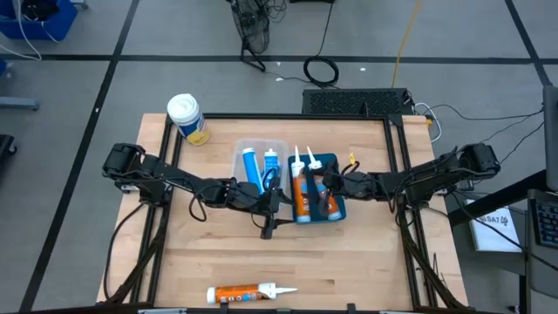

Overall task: Pick & place silicon tubes, Sealant and Lysol wipes
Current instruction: Put the orange sealant into the blue bin

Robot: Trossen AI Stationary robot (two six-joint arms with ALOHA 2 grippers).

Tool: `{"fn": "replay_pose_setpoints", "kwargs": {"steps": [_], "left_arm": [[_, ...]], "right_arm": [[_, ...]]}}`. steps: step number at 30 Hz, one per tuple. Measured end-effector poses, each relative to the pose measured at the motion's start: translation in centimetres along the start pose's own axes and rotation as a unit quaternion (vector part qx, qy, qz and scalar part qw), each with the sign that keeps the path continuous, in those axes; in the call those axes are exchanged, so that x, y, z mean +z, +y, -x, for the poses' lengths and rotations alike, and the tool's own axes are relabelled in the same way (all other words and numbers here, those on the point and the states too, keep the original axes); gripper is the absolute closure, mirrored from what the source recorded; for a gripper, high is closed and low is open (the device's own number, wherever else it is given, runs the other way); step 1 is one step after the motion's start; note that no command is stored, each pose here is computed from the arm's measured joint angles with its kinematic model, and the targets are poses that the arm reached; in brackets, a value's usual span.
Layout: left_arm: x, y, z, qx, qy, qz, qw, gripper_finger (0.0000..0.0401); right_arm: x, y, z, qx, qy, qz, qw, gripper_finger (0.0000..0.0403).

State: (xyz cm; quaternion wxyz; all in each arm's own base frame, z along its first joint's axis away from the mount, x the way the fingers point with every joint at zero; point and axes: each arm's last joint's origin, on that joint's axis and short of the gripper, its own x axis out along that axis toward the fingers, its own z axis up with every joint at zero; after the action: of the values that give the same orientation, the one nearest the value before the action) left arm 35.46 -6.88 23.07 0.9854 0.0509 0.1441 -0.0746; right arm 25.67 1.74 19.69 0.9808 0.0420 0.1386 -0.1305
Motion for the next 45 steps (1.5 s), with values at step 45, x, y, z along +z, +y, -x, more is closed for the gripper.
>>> {"fn": "replay_pose_setpoints", "kwargs": {"steps": [45], "left_arm": [[-2.2, -20.1, -1.6, -0.124, 0.475, 0.207, 0.846, 0.0158]], "right_arm": [[0.1, 3.3, 1.1, 0.231, -0.003, 0.023, 0.973, 0.0037]]}}
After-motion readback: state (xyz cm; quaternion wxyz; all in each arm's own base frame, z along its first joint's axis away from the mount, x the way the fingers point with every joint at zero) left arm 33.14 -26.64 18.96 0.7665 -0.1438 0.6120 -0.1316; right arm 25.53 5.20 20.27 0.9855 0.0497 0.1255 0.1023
